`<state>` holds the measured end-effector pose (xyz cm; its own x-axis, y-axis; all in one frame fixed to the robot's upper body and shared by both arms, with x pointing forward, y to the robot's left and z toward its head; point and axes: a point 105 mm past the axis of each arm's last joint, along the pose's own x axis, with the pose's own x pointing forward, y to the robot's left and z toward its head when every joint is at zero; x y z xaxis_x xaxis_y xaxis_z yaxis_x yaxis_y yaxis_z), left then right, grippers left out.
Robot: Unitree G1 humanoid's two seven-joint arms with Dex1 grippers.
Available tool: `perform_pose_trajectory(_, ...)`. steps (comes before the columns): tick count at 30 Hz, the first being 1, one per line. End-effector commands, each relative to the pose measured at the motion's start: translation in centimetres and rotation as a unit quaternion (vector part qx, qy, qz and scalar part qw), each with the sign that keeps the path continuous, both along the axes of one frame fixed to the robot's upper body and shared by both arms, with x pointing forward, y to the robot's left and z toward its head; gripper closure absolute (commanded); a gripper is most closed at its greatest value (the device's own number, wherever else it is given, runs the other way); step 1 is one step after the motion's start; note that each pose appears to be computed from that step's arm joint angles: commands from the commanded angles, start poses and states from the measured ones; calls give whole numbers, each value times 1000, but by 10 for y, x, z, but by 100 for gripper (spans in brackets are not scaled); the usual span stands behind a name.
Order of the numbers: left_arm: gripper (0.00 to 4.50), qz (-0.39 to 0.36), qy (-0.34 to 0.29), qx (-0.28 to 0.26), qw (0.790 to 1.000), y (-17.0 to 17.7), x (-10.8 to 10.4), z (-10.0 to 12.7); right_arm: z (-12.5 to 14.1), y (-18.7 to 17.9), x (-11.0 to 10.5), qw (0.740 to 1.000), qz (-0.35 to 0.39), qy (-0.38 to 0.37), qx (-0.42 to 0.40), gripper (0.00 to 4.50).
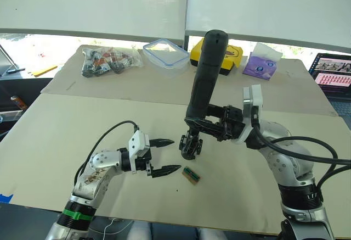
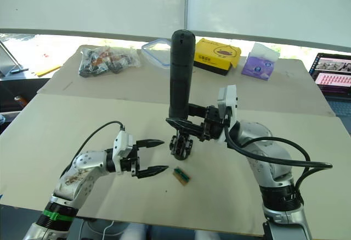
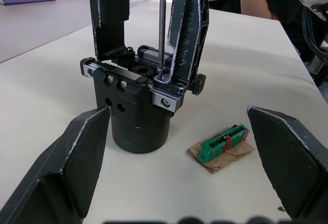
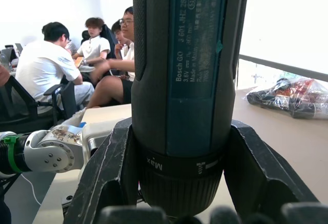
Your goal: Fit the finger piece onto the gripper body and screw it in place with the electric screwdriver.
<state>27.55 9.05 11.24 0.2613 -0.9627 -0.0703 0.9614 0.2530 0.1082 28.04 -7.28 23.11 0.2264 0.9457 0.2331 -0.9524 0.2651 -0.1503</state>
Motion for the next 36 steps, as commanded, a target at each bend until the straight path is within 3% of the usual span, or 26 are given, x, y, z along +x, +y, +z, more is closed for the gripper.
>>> perform_pose_trajectory(1, 0, 8, -26, 4, 1000, -1, 5, 4, 12, 1, -7, 999, 6, -36, 11, 259)
perform_pose_trajectory(8, 0, 13, -20, 40, 999, -7, 21, -12, 13, 1, -8, 999, 7, -38, 9, 259)
perform_pose_trajectory(15, 0, -1, -8, 37, 999, -22, 33, -18, 11, 2, -10, 999, 10, -40, 4, 259)
perform_pose_trajectory(27, 0, -19, -8, 51, 999, -47, 46, -30, 9, 1, -11, 999, 6, -40, -1, 259)
perform_pose_trajectory(36, 0, -45, 10, 63, 997, -51, 43, -35, 8, 1, -12, 999, 3, -39, -3, 259)
